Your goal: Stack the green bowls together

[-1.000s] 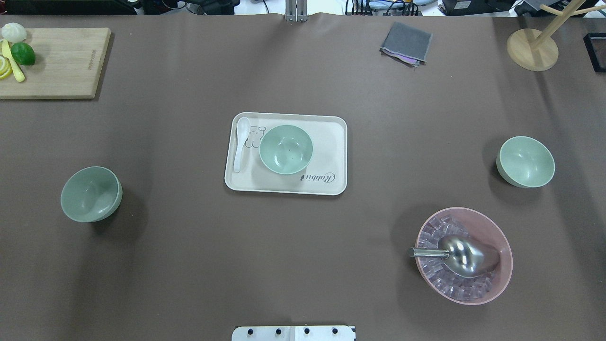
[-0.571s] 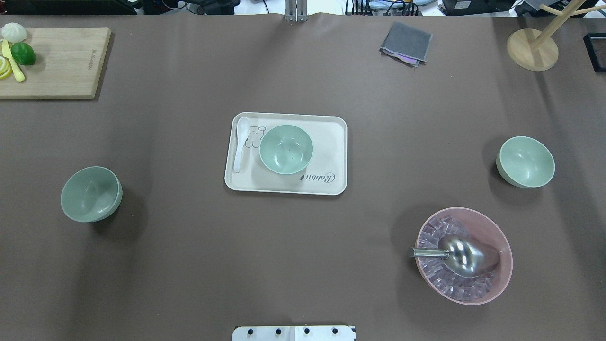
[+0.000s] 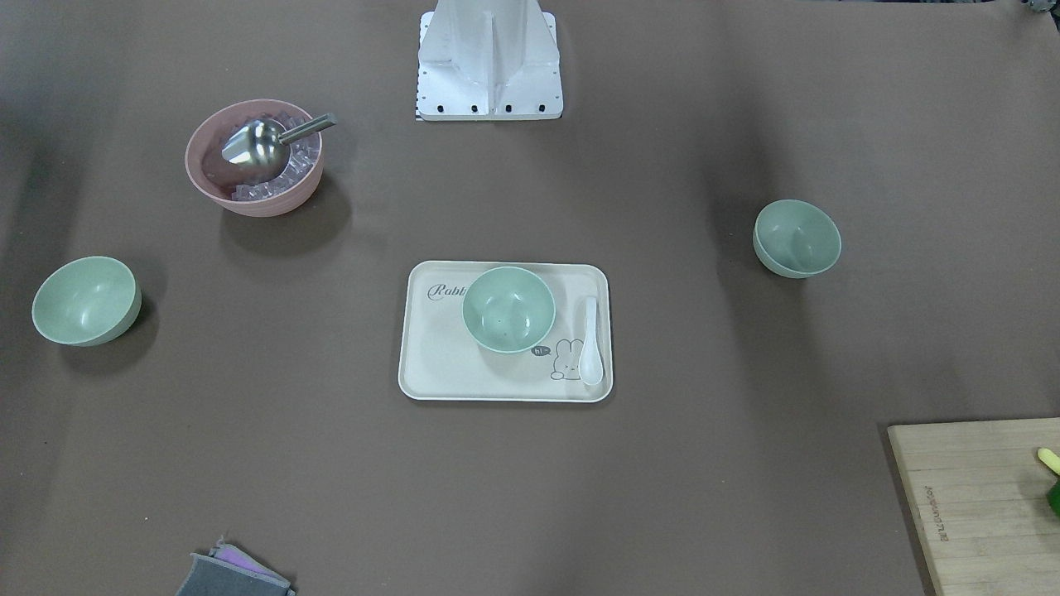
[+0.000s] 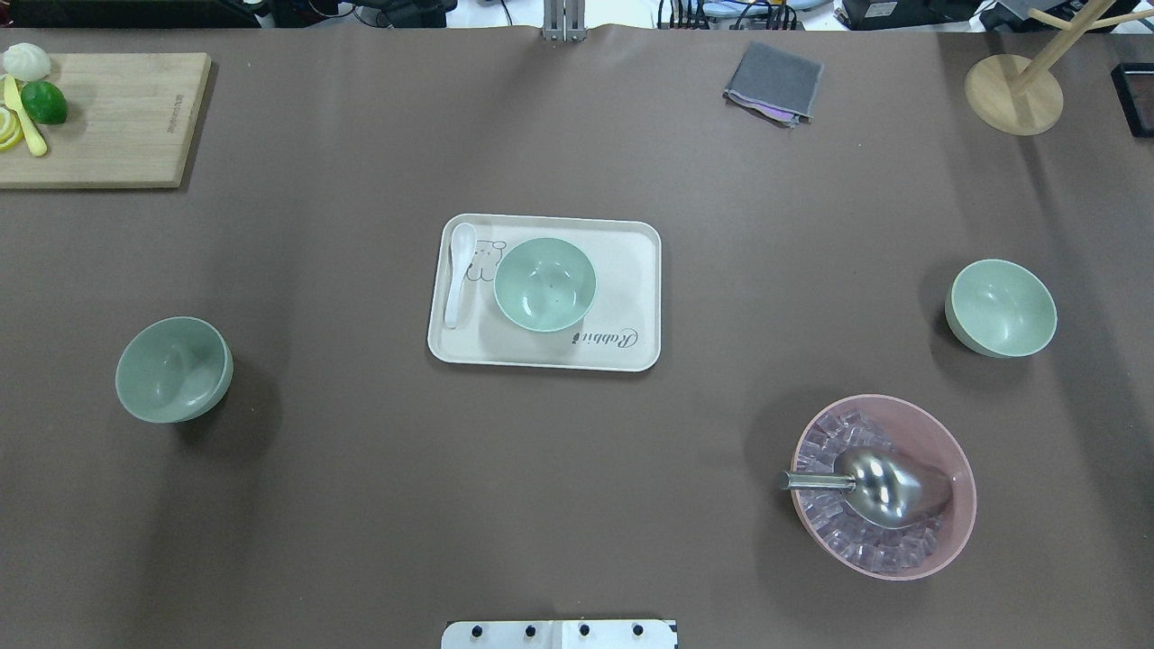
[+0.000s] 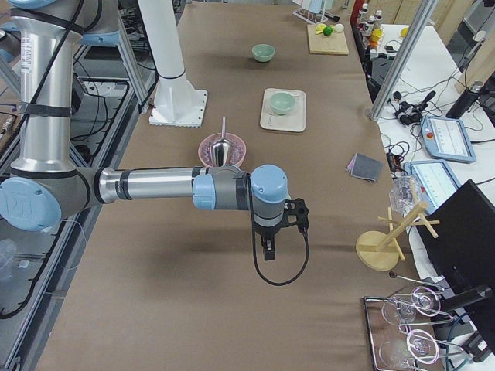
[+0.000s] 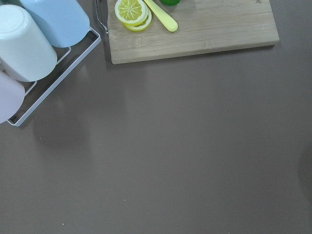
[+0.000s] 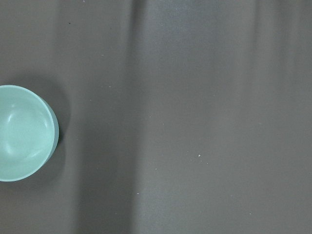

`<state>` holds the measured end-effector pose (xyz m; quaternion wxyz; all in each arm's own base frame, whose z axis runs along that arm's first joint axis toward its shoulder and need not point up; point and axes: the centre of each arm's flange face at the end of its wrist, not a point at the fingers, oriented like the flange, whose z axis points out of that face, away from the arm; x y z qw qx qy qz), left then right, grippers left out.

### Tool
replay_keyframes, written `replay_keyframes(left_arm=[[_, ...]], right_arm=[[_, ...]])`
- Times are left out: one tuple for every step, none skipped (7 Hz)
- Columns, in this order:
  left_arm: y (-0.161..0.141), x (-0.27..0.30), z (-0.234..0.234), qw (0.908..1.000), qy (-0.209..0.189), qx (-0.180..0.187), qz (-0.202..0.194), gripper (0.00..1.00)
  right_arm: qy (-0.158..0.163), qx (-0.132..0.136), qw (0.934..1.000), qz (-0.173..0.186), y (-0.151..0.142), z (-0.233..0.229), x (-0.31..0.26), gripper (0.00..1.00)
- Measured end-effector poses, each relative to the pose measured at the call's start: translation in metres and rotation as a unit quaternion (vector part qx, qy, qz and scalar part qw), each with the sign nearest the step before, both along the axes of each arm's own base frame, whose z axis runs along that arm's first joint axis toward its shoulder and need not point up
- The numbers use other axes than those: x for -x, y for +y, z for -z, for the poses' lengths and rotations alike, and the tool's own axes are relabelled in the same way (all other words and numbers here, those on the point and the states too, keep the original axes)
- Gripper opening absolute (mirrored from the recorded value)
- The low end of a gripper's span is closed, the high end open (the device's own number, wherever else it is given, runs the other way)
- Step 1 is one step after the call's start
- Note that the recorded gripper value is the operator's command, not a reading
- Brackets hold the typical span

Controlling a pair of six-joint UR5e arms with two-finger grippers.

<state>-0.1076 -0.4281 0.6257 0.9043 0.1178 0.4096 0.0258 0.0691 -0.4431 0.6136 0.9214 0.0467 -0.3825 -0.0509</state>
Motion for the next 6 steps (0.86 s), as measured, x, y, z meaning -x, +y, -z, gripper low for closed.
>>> replay_keyframes(left_arm=[[0.0001,-0.0002,-0.0011,1.0,0.0,0.001,0.0,0.98],[0.0001,-0.0003,-0.0011,1.0,0.001,0.003,0.001,0.98],[-0.0005,-0.0004,0.0008,0.9999,0.002,0.009,0.007,0.98],[-0.001,-0.0005,0.0028,0.9998,0.005,0.015,0.016,0.98],[0.0007,-0.0009,0.0003,0.9997,0.005,0.013,0.019,0.98],[0.0036,-0.0015,-0.005,0.9997,0.005,0.008,0.021,0.98]], right_arm=[[0.0,-0.001,1.0,0.0,0.0001,0.0009,0.0,1.0],[0.0,-0.002,1.0,0.0,0.0002,0.0015,0.0,1.0],[0.0,-0.002,1.0,0.0,0.0005,0.0018,0.0,1.0],[0.0,-0.003,1.0,0.001,0.0011,0.0023,0.0,1.0],[0.001,-0.004,1.0,0.001,0.0014,0.0031,0.0,1.0],[0.001,-0.005,1.0,0.001,0.0016,0.0034,0.0,1.0]])
